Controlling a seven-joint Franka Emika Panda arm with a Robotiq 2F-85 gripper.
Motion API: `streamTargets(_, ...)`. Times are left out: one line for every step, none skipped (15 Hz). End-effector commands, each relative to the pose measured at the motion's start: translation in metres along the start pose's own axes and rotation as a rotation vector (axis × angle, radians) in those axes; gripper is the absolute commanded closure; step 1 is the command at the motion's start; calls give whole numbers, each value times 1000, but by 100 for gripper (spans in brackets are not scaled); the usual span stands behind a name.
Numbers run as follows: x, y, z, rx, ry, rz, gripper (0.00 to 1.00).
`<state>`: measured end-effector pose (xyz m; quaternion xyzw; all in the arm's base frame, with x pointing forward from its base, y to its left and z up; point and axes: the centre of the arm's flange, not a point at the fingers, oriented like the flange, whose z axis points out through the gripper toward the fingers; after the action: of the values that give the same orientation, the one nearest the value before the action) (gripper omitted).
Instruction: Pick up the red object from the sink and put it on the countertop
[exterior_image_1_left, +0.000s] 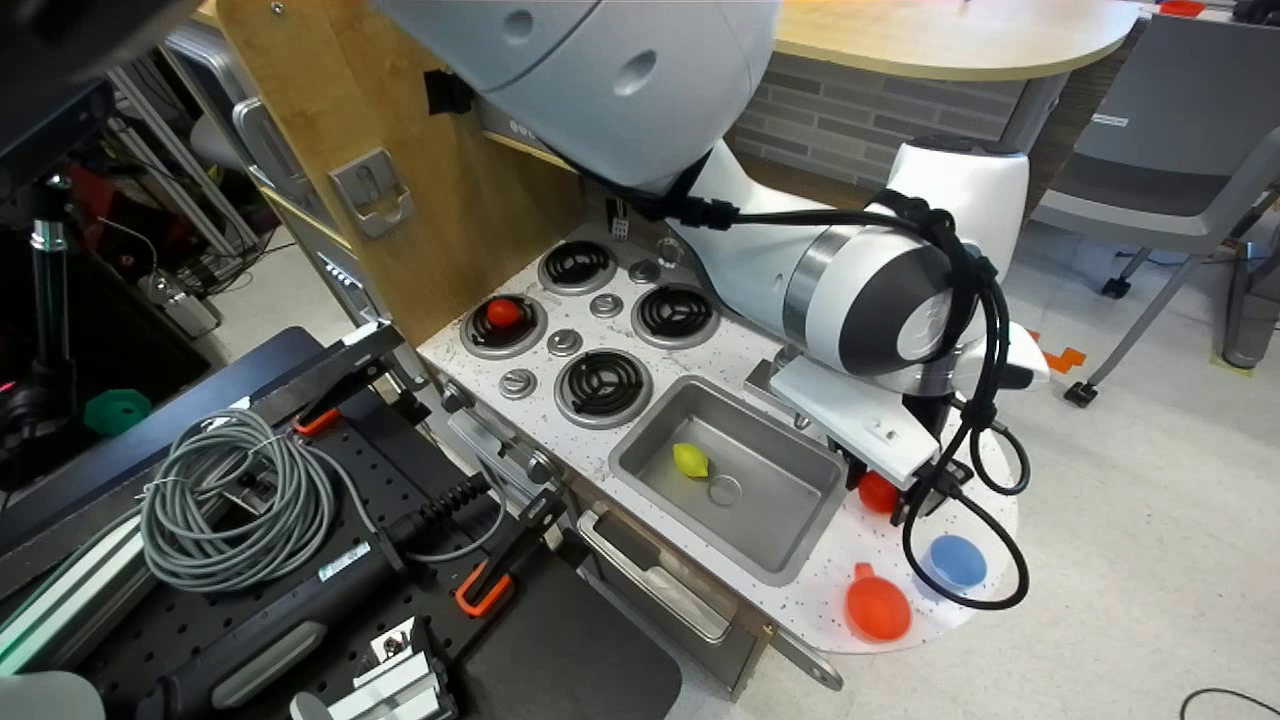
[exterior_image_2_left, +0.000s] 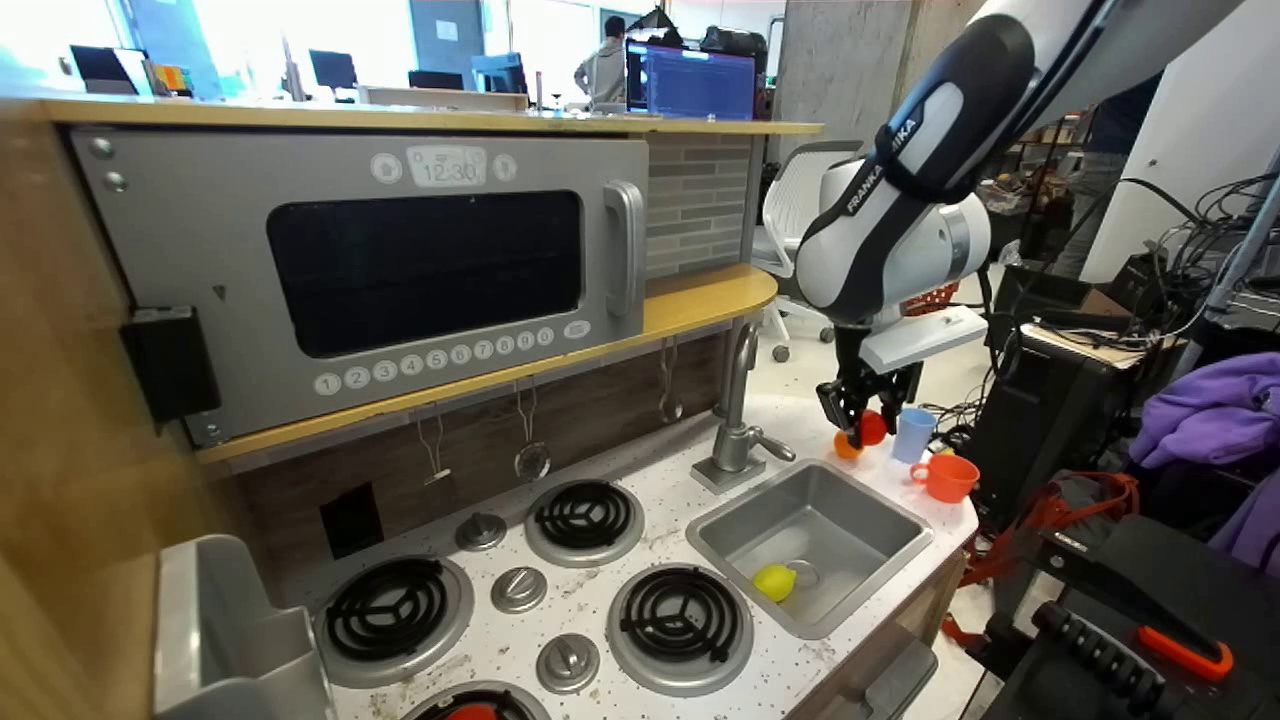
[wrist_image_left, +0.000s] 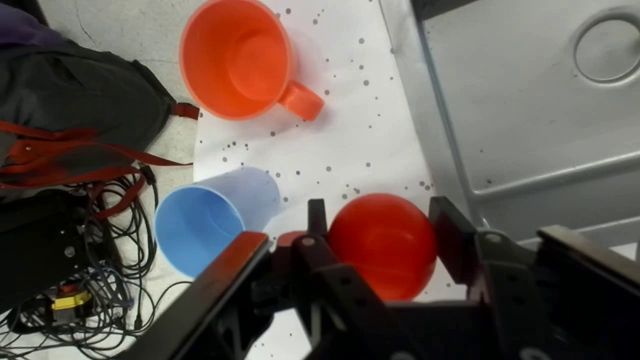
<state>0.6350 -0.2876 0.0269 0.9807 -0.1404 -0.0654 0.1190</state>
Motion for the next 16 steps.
streamTargets(11, 2, 9, -22, -34, 25, 70)
streamTargets(11, 4, 12, -27, -35, 31, 70)
streamTargets(11, 5, 15, -32, -39, 37, 70)
streamTargets(10, 4, 20, -39, -43, 43, 70)
streamTargets(10, 4, 22, -41, -51, 48, 70)
streamTargets(8, 2, 24, -42, -59, 52, 70)
streamTargets(7, 2, 27, -44, -65, 54, 70)
streamTargets(4, 1, 30, -47, -71, 52, 70)
streamTargets(3, 0, 33, -49, -77, 52, 70)
streamTargets(2, -2, 37, -51, -83, 51, 70)
streamTargets(2, -3, 40, -54, -89, 50, 70)
streamTargets(1, -4, 43, -57, -92, 49, 70)
streamTargets(0, -4, 45, -58, -96, 49, 70)
streamTargets(-1, -4, 48, -62, -98, 48, 70)
streamTargets(-1, -4, 50, -66, -101, 47, 70)
streamTargets(-1, -5, 52, -70, -103, 46, 70)
